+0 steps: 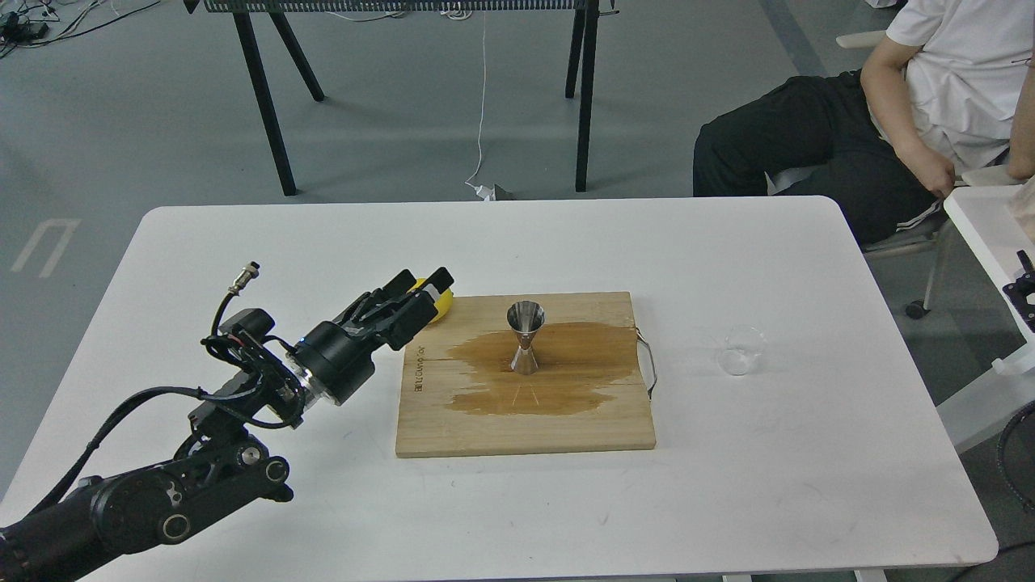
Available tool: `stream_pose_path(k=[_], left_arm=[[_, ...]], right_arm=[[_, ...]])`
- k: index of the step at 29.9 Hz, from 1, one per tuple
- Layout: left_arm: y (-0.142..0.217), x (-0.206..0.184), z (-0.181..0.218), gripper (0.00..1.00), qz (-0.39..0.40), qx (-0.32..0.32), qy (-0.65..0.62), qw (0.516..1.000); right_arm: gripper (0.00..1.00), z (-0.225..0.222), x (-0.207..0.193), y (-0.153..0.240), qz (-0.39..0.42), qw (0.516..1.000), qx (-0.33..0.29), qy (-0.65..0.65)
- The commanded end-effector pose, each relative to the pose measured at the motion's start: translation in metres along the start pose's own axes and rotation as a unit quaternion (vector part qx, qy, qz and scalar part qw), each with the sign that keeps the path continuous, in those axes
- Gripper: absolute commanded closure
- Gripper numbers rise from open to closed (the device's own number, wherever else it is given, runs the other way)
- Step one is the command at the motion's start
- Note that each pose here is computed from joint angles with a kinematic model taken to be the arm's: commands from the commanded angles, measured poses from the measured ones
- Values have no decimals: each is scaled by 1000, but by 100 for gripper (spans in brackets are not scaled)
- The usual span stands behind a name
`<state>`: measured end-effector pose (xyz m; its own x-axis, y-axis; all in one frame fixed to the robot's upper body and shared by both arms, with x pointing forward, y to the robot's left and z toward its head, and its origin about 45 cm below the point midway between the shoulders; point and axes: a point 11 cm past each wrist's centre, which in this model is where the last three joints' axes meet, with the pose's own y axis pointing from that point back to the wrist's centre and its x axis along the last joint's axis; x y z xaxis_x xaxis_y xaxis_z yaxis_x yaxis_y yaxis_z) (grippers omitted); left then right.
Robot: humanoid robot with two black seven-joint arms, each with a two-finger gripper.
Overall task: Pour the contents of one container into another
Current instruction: 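Open the left gripper and pull the left arm back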
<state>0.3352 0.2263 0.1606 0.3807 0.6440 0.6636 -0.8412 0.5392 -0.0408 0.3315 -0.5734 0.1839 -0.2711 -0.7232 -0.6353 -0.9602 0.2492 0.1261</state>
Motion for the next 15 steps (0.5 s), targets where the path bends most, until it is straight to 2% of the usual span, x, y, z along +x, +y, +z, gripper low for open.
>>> stream_pose_path(k=[1,4,10,15], left_arm=[[-5,27,-5,7,33,18,99,994],[-12,62,-4,0,80,12,170,982],[-14,104,-12,0,119,-5,306,944],[0,135,-43,0,173,-16,441,880]], right_arm=[[0,13,7,7,6,1000,-11,-11],[0,27,10,17,3,999,-26,-32],[0,64,-2,50,-28,992,-67,-104],[0,93,-10,81,-33,980,-95,-172]])
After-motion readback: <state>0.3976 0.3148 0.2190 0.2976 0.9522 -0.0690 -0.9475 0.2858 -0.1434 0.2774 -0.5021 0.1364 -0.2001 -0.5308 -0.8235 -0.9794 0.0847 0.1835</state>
